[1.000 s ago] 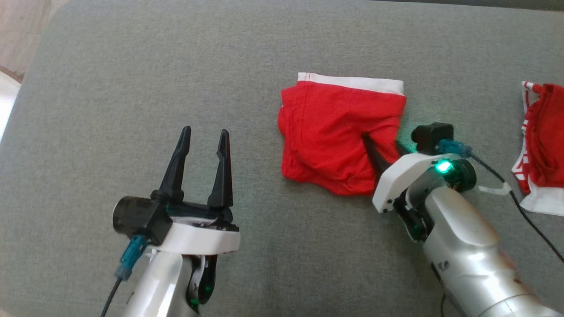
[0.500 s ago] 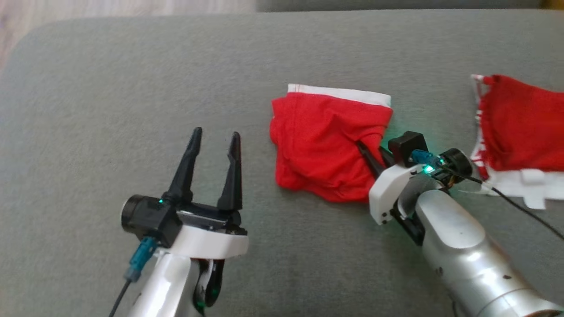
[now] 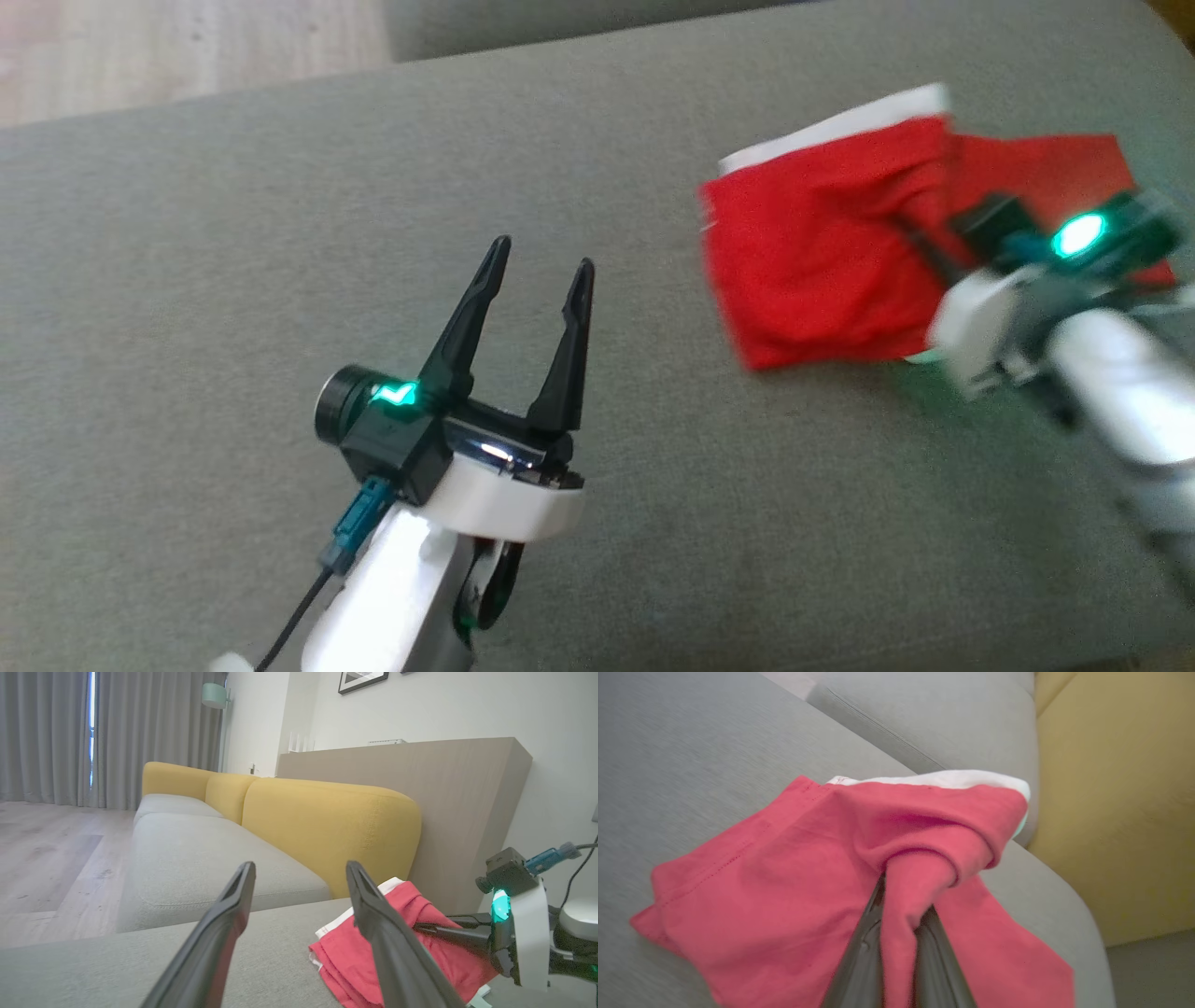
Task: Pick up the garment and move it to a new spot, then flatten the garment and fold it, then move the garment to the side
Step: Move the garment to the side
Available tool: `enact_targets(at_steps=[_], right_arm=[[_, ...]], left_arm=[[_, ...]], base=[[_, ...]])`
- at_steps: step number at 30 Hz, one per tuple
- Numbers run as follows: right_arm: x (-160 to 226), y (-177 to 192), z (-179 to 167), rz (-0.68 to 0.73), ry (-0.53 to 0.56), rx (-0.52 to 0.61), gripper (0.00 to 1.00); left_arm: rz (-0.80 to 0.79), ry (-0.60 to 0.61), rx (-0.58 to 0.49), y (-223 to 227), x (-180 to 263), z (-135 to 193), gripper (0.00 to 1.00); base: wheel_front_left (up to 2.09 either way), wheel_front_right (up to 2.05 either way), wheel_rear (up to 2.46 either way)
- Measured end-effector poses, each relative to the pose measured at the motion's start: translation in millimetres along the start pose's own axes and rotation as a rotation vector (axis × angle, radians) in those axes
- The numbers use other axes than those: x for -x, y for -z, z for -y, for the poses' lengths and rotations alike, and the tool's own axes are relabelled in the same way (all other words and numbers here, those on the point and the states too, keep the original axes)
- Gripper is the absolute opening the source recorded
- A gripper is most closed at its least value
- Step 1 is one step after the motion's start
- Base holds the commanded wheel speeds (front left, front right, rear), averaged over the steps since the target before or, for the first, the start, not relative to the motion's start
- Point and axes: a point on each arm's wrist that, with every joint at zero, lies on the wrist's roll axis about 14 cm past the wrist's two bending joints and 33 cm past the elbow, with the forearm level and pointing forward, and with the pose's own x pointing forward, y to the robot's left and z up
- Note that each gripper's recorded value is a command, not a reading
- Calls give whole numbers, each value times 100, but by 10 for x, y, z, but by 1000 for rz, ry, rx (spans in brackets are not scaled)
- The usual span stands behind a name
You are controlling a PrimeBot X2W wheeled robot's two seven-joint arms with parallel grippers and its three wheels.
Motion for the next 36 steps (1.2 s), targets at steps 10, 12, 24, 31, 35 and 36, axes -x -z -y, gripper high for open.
enact_targets(at_steps=[10, 12, 24, 31, 35, 36], right_arm=[[180, 474, 733, -176, 73, 32, 0], [196, 581, 882, -214, 91, 52, 0], [59, 1078, 1115, -358, 142, -23, 0], [42, 1115, 1072, -370, 161, -80, 100], [63, 1041, 1134, -330, 198, -135, 100], [82, 996, 1151, -311, 214, -165, 100]], left_arm=[[-1, 36, 50, 150, -283, -13, 100], [-6, 31, 55, 196, -316, -59, 100], [-40, -37, 55, 376, -310, -374, 100], [-30, -56, 46, 326, -300, -444, 100], [-25, -52, 32, 287, -294, -425, 100], [-15, -49, 27, 243, -297, -408, 100]], base=[[0, 0, 0], [0, 0, 0], [0, 0, 0], [0, 0, 0], [0, 0, 0], [0, 0, 0]])
